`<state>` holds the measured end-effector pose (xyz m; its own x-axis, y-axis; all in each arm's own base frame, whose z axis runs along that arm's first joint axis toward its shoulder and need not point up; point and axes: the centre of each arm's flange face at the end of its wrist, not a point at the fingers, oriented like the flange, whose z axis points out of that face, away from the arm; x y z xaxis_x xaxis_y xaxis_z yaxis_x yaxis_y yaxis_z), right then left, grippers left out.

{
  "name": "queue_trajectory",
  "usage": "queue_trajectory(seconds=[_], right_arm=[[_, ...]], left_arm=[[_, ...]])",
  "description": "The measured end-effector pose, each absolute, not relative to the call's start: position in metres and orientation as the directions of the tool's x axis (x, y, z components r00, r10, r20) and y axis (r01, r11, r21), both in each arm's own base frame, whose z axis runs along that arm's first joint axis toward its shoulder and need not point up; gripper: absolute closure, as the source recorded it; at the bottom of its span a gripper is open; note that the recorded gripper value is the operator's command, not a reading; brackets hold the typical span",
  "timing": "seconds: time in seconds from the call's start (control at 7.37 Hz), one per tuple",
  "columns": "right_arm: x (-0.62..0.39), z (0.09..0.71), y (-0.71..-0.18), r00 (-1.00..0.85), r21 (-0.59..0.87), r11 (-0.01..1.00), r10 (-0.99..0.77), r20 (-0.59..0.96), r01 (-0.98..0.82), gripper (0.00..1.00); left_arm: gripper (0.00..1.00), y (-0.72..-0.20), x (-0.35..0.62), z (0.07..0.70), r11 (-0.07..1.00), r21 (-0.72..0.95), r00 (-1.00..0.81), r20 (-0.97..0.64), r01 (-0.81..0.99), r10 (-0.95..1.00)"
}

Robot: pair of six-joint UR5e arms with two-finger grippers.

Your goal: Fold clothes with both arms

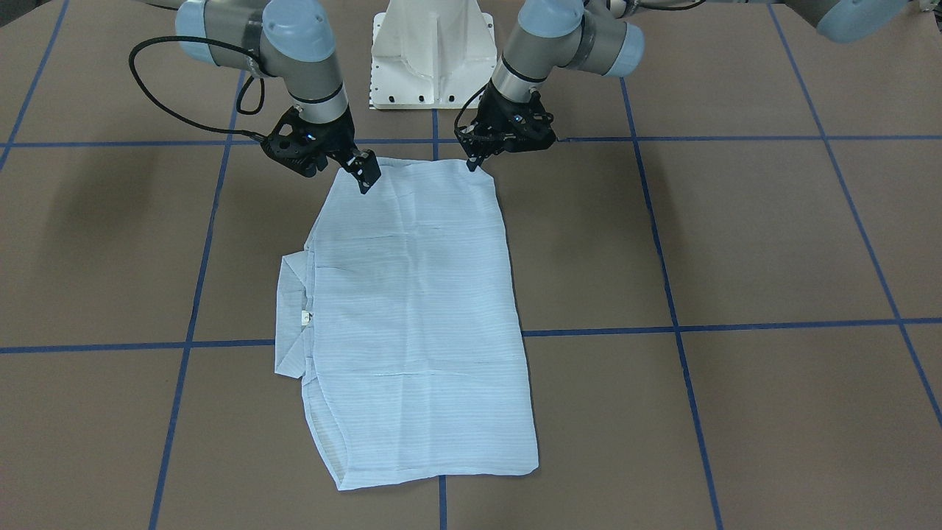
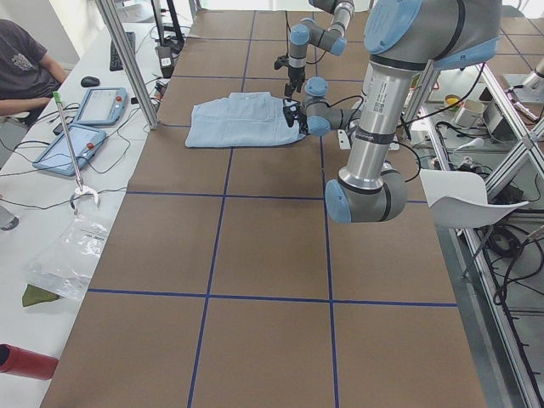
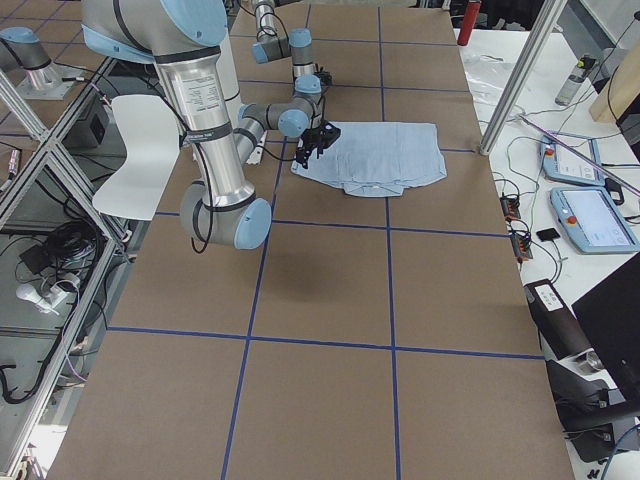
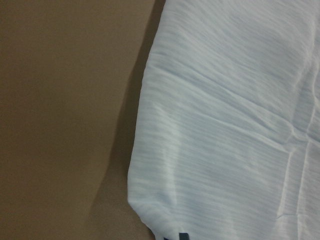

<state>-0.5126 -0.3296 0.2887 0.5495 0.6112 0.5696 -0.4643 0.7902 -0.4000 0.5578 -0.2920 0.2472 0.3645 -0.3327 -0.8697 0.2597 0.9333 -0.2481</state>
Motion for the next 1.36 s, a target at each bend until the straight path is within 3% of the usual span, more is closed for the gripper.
queue_trajectory(seconds=[0.27, 0.68, 1.36], right_arm=[[-0.519, 0.295, -0.321, 0.511, -0.456, 0.727, 0.686, 0.518, -0.514, 0.00], [-0.541, 0.305, -0.290, 0.548, -0.467, 0.732, 0.681, 0.486, -0.496, 0.00], [-0.549, 0.306, -0.280, 0.561, -0.466, 0.741, 0.671, 0.485, -0.483, 0.00]], left_arm=[[1.00, -0.292, 0.558, 0.246, 0.934, -0.246, 0.363, -0.871, 0.259, -0.331], [1.00, -0.293, 0.558, 0.243, 0.934, -0.246, 0.359, -0.873, 0.259, -0.329], [1.00, -0.293, 0.559, 0.244, 0.934, -0.246, 0.361, -0.872, 0.259, -0.330]])
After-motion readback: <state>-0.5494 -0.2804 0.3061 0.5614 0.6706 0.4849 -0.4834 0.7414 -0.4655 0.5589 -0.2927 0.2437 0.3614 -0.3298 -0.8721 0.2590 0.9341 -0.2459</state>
